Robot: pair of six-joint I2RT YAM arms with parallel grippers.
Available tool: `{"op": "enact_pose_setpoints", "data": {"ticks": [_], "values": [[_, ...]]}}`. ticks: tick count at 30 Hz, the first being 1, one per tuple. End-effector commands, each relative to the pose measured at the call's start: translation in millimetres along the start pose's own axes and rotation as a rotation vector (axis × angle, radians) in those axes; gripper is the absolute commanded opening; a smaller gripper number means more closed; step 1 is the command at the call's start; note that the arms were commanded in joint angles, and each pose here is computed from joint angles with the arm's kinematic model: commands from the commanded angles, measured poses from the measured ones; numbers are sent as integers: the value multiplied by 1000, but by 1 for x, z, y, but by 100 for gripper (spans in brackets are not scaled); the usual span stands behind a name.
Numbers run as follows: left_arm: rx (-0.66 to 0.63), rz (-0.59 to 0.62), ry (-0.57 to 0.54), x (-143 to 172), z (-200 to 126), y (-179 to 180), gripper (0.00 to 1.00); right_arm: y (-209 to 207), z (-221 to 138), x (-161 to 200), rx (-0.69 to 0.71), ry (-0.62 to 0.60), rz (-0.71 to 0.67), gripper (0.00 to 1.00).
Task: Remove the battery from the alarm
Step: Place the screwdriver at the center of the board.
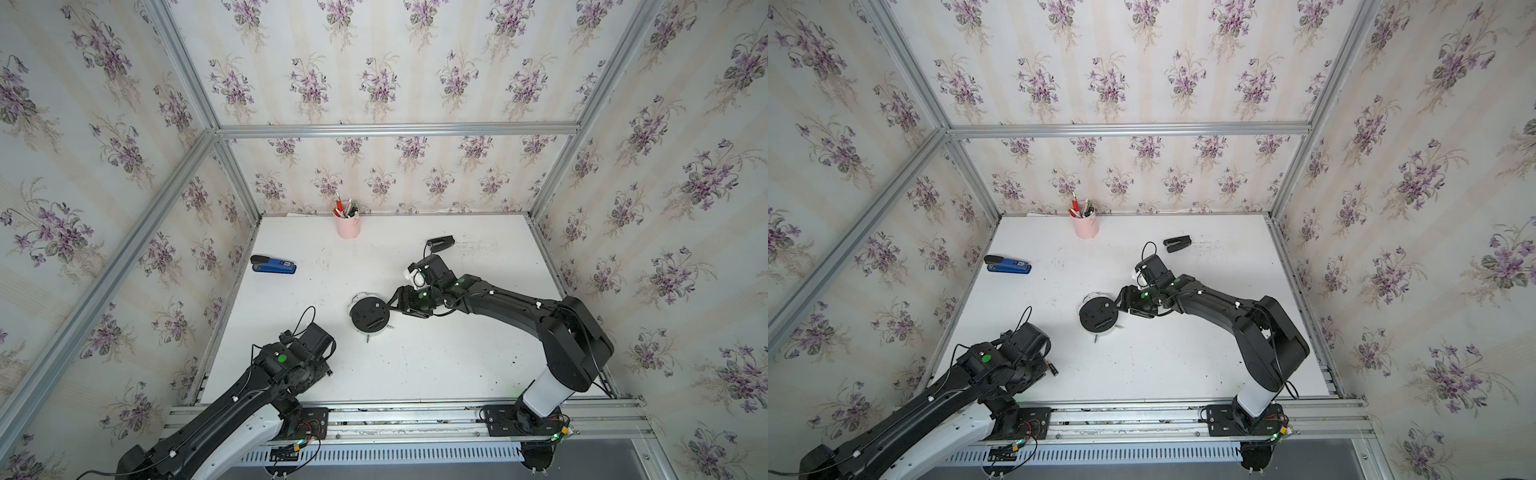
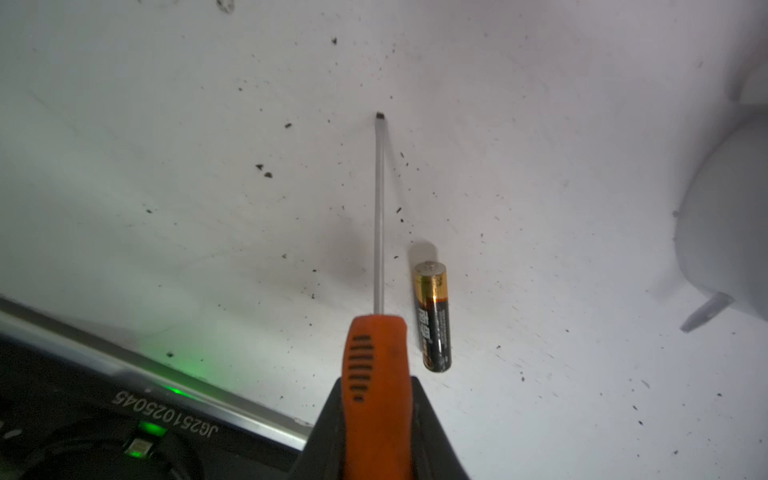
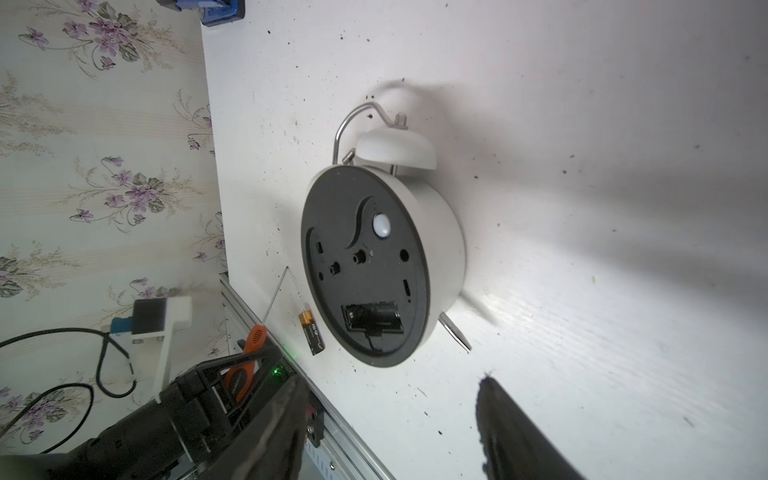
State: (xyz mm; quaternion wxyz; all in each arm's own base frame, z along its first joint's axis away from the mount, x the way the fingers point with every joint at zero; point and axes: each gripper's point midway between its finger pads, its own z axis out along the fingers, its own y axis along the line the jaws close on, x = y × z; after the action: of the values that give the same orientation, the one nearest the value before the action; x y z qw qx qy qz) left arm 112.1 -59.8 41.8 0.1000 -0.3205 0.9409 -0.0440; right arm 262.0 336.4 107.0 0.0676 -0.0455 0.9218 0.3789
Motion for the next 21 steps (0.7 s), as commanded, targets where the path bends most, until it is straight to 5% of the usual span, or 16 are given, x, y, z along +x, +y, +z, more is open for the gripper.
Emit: {"op": "enact_pose_setpoints", "data": {"ticks": [1, 11, 17, 21], "values": [[-100, -28, 66, 19, 9, 24, 0, -1, 0, 2, 9, 12, -22, 68], [-98, -15, -81, -7, -19, 27, 0, -7, 6, 3, 17, 21, -16, 68], [187, 207, -277, -58, -40, -67, 0, -13, 10, 2, 32, 25, -17, 68], [196, 384, -274, -78, -40, -103, 0, -22, 10, 2, 51, 22, -13, 68]]}}
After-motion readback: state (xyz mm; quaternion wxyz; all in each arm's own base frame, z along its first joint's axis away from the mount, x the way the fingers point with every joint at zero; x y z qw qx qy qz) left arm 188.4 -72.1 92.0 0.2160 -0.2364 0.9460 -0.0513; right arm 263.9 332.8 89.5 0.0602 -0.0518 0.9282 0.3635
